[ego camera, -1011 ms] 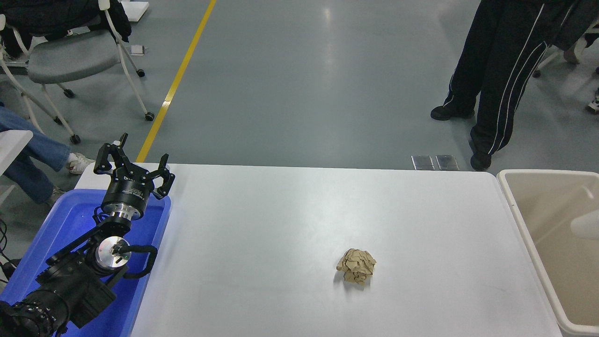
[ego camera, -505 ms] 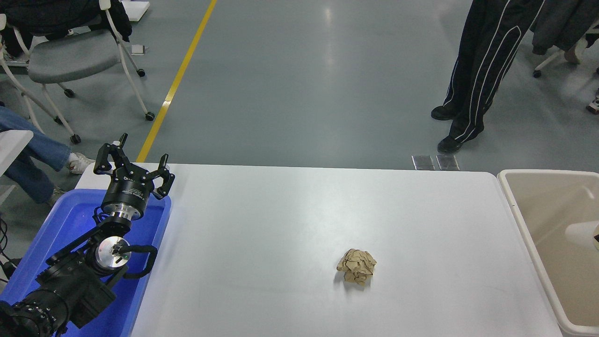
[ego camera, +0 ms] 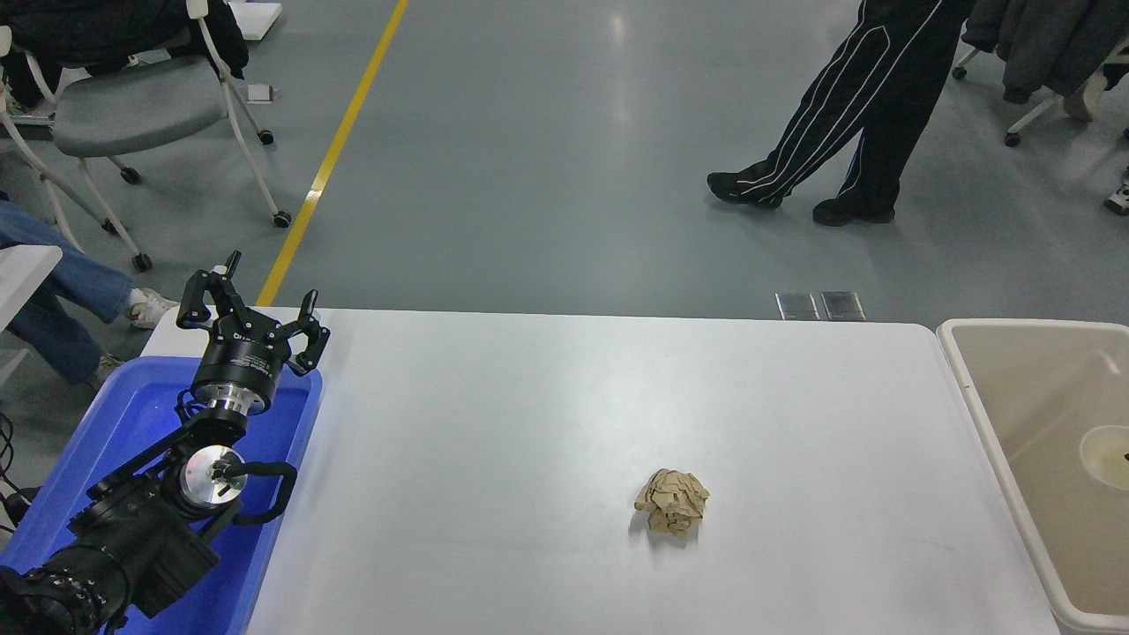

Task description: Dispose of the paper cup in the dustbin

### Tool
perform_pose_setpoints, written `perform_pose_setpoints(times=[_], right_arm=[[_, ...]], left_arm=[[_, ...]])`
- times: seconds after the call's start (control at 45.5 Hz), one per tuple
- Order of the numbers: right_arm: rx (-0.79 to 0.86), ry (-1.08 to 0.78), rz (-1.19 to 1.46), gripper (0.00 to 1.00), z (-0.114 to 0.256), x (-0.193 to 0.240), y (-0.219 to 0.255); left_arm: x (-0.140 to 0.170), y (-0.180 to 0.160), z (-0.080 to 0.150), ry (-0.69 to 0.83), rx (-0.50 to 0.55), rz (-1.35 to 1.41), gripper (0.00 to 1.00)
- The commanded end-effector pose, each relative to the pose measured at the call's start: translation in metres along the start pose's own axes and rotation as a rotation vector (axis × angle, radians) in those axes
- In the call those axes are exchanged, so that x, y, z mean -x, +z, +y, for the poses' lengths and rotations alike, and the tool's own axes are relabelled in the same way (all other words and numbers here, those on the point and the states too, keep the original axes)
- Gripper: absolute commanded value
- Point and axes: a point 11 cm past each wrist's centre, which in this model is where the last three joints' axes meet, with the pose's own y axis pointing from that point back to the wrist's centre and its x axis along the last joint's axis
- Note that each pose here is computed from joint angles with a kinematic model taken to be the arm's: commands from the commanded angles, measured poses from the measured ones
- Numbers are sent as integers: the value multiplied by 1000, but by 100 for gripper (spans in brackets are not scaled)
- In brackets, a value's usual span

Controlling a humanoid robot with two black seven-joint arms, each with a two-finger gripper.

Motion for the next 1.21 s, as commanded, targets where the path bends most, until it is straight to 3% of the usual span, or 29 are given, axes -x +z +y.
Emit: perform_pose_setpoints(times=[0.0, 0.154, 0.549, 0.659, 0.857, 1.187], right_arm=[[11, 88, -19, 98, 0, -20, 2], [5, 224, -19, 99, 1, -43, -6], [-35, 155, -22, 99, -1, 1, -32], [-48, 193, -72, 99, -3, -16, -45], [-81, 177, -393, 99, -7, -53, -53], [-375, -32, -963, 99, 0, -78, -132]], left_arm=[[0, 0, 0, 0, 1, 1, 100], [0, 0, 0, 0, 1, 1, 100], [0, 0, 0, 1, 0, -1, 100], [0, 0, 0, 0, 0, 0, 100], [0, 0, 0, 0, 0, 0, 100], [0, 0, 0, 1, 0, -1, 100]])
